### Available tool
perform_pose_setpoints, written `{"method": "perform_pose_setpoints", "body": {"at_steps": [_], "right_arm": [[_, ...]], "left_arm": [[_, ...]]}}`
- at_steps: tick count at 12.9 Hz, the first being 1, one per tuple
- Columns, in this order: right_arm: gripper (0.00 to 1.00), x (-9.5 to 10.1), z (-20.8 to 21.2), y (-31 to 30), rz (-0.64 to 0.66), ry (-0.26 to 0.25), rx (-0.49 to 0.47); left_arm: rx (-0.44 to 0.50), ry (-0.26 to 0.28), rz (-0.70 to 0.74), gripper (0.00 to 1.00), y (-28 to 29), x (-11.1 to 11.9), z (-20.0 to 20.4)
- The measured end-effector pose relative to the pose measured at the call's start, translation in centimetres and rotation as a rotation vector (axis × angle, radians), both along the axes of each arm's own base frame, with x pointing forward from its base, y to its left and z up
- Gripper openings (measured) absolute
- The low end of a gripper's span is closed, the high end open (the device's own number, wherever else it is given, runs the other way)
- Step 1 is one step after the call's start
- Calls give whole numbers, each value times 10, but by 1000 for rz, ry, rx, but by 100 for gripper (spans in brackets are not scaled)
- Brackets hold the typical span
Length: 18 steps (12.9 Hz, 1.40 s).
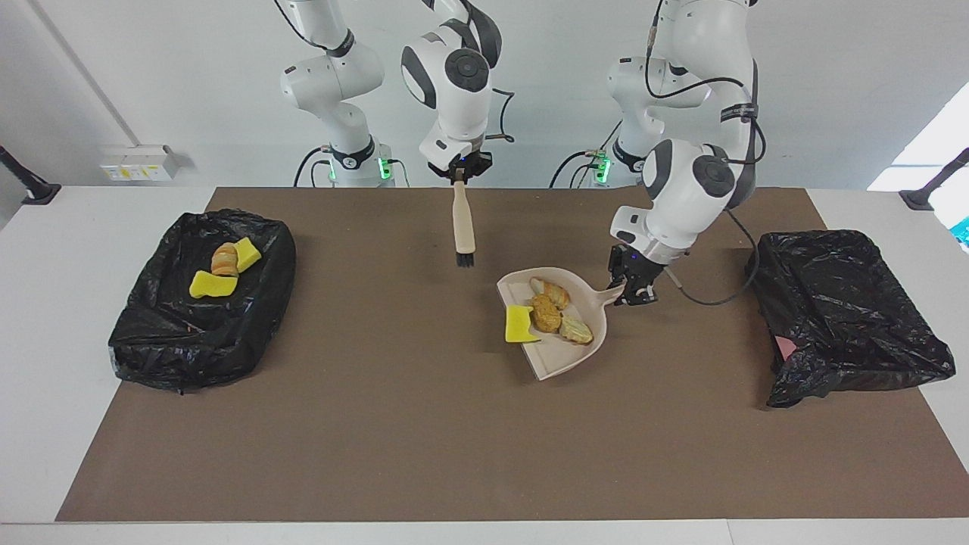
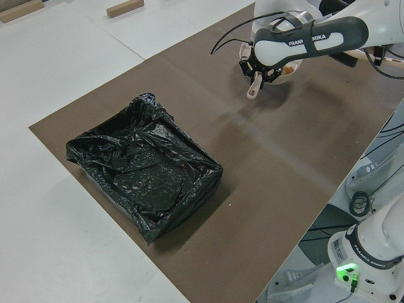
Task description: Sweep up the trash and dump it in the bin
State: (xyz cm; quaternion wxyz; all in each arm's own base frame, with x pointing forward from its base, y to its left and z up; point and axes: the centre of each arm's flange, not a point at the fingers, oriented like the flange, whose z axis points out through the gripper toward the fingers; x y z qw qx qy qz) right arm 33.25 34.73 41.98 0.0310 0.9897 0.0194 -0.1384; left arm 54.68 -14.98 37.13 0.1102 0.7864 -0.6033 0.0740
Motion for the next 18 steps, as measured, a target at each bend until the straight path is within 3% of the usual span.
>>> {"method": "perform_pose_setpoints", "body": {"at_steps": [3, 6, 12, 18], "right_arm": [[26, -32, -51, 49, -24, -20, -12], [26, -45, -89, 51, -4, -14, -19], [26, -53, -90, 37, 51, 22, -45], [26, -51, -82, 32, 7, -8, -34]], "left_arm": [[-93, -15, -14, 31, 41, 9, 0], [-107, -18, -20, 31, 40, 11, 9], [-143, -29, -27, 31, 108, 26, 42], [-146, -61, -83, 31, 150, 29, 90]]}}
